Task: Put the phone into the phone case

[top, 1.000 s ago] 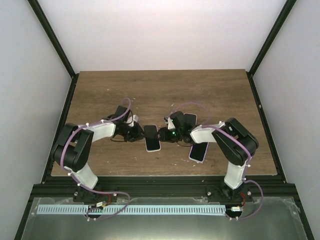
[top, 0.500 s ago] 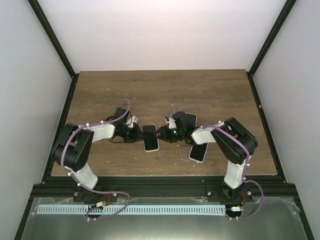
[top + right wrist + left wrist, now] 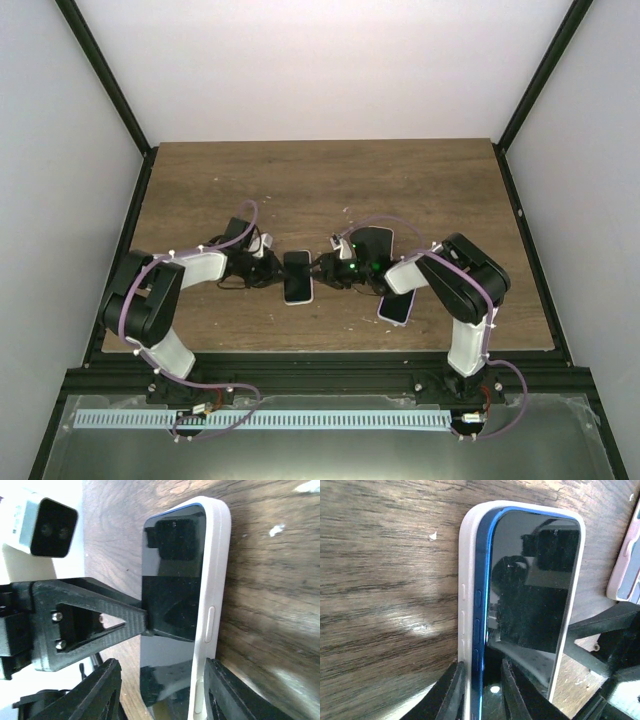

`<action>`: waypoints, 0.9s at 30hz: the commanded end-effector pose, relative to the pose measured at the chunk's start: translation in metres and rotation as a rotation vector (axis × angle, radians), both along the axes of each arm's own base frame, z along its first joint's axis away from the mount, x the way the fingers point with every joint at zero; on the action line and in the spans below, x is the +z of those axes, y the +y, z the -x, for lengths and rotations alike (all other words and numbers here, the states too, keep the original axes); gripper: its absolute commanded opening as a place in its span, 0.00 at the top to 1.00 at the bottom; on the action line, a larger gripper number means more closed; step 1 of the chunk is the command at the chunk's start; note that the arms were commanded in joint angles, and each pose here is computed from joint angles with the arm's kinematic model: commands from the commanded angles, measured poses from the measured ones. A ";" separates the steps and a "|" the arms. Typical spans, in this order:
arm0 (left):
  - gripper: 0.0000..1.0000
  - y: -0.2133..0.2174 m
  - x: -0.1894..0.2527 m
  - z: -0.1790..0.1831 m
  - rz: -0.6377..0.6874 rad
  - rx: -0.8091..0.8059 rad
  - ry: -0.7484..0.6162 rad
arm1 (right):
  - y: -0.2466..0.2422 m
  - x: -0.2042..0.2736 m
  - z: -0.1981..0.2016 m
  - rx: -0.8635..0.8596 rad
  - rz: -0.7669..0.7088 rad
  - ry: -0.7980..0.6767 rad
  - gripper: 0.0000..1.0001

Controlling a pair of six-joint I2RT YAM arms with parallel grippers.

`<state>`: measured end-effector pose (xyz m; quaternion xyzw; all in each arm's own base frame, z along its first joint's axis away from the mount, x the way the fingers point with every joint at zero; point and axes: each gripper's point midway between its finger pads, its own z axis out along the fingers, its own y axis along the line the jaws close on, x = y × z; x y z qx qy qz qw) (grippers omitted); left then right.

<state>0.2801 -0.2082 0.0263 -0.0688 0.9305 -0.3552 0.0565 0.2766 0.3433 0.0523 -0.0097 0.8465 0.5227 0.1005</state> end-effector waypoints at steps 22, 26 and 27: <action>0.95 0.003 -0.019 0.025 -0.011 -0.037 0.055 | 0.027 0.042 0.010 0.095 -0.239 -0.040 0.45; 0.95 0.005 -0.019 0.025 -0.001 -0.028 0.060 | 0.016 0.028 0.000 0.025 -0.093 -0.056 0.45; 0.94 0.004 -0.017 0.024 0.008 -0.027 0.057 | 0.012 0.024 -0.001 0.012 -0.047 -0.061 0.46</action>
